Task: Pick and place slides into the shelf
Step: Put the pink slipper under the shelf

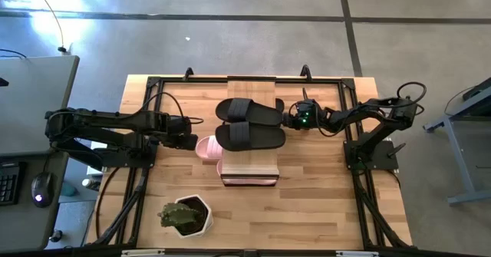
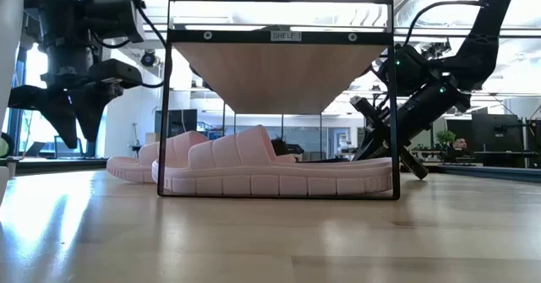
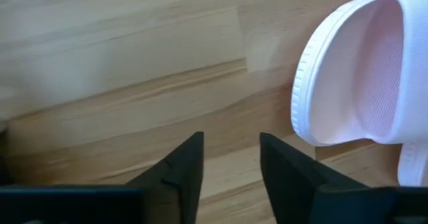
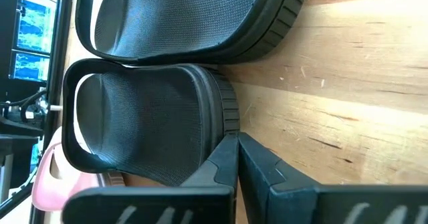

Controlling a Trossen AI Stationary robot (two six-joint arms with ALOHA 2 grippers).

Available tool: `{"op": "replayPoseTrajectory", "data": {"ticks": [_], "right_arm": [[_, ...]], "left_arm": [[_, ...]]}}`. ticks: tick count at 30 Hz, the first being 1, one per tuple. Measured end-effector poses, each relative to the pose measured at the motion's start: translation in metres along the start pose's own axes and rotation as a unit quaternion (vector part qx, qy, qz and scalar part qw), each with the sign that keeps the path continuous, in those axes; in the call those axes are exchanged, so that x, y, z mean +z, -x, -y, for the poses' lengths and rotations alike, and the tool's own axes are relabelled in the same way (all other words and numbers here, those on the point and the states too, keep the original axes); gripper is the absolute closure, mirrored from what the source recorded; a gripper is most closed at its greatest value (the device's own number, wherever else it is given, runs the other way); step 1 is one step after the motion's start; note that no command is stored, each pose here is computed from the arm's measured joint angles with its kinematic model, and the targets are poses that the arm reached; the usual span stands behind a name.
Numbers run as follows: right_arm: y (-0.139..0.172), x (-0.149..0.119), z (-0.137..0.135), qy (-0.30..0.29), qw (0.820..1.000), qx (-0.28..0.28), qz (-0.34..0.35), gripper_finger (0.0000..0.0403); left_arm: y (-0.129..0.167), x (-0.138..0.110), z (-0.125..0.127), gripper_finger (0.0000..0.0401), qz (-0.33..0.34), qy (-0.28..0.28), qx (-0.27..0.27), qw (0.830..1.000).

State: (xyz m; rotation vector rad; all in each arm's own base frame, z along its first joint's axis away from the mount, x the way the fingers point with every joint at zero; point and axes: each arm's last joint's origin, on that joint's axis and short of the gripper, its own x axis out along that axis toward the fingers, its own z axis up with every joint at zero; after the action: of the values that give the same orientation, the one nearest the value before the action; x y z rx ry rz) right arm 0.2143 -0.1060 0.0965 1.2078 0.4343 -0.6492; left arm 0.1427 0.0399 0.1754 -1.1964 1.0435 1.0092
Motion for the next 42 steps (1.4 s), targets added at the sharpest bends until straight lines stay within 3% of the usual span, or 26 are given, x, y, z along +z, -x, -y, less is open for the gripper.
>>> {"op": "replayPoseTrajectory", "data": {"ticks": [14,42], "right_arm": [[0.000,0.000,0.000,0.000,1.000,0.000,0.000,0.0403],[0.000,0.001,0.000,-0.004,1.000,0.002,0.004,0.0403]], "left_arm": [[-0.026,0.007,0.024,0.0397,-0.024,-0.001,-0.031,0.999],[-0.045,0.018,0.052,0.0400,-0.005,0.034,-0.121,0.992]]}}
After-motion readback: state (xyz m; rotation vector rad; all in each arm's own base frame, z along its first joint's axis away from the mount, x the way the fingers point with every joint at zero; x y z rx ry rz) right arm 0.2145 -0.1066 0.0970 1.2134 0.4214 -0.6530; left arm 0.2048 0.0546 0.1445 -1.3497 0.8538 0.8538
